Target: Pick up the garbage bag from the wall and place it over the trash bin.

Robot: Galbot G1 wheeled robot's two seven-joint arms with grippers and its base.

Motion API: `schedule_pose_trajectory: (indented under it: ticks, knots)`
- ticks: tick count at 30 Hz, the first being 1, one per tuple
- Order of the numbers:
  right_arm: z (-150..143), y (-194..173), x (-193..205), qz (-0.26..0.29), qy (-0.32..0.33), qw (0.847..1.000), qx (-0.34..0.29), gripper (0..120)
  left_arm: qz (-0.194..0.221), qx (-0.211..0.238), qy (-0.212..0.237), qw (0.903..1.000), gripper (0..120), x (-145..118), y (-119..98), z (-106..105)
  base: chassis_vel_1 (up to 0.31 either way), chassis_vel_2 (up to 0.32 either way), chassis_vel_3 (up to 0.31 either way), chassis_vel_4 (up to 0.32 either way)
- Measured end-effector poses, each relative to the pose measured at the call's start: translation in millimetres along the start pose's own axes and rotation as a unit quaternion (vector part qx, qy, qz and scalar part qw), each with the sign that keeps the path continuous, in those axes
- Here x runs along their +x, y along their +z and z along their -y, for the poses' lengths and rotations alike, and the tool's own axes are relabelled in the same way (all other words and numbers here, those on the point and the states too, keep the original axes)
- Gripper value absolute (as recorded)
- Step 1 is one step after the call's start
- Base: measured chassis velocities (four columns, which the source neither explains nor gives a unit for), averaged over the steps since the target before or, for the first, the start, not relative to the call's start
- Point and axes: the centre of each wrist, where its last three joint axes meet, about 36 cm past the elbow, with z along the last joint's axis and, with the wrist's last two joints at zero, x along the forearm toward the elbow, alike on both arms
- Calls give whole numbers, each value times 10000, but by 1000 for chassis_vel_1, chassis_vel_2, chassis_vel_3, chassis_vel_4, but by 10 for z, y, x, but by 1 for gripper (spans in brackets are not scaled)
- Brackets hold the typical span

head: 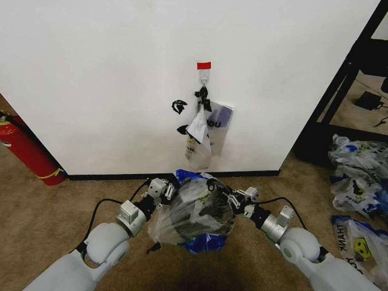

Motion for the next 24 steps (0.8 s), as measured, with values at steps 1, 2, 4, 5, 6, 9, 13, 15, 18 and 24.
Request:
schedule_pose_trajectory:
  ticks: [1,2,4,5,6,9,13,15,18,24]
  knots:
    - [10,18,17,15,-29,10000,-17,2,-35,-14,-41,10000,0,2,23,-14,0,0,0,0]
    - [16,36,36,51,-70,9999,-64,2,-82,-28,-80,9999,0,8,57,-22,0,0,0,0]
    - [11,53,54,146,-101,9997,-194,2,-131,-46,-112,9998,0,14,96,-24,0,0,0,0]
    - [4,60,61,207,-90,9993,-293,2,-157,-62,-133,9998,0,15,125,-24,0,0,0,0]
    - [-14,60,63,287,-68,9987,-419,2,-173,-88,-158,9997,0,12,159,-29,0,0,0,0]
    - [-67,46,55,454,6,9967,-681,2,-182,-151,-205,9995,0,6,237,-37,0,0,0,0]
    - [-190,50,52,623,130,9924,-1053,2,-178,-186,-230,9994,0,7,337,-30,0,0,0,0]
    - [-226,58,53,657,145,9912,-1140,2,-153,-174,-244,9994,0,0,357,-26,0,0,0,0]
    - [-321,98,61,681,204,9891,-1289,2,29,-57,-364,9993,0,-21,391,18,0,0,0,0]
    - [-492,161,32,707,575,9849,-1475,2,153,412,-546,9975,18,-3,404,83,0,0,0,0]
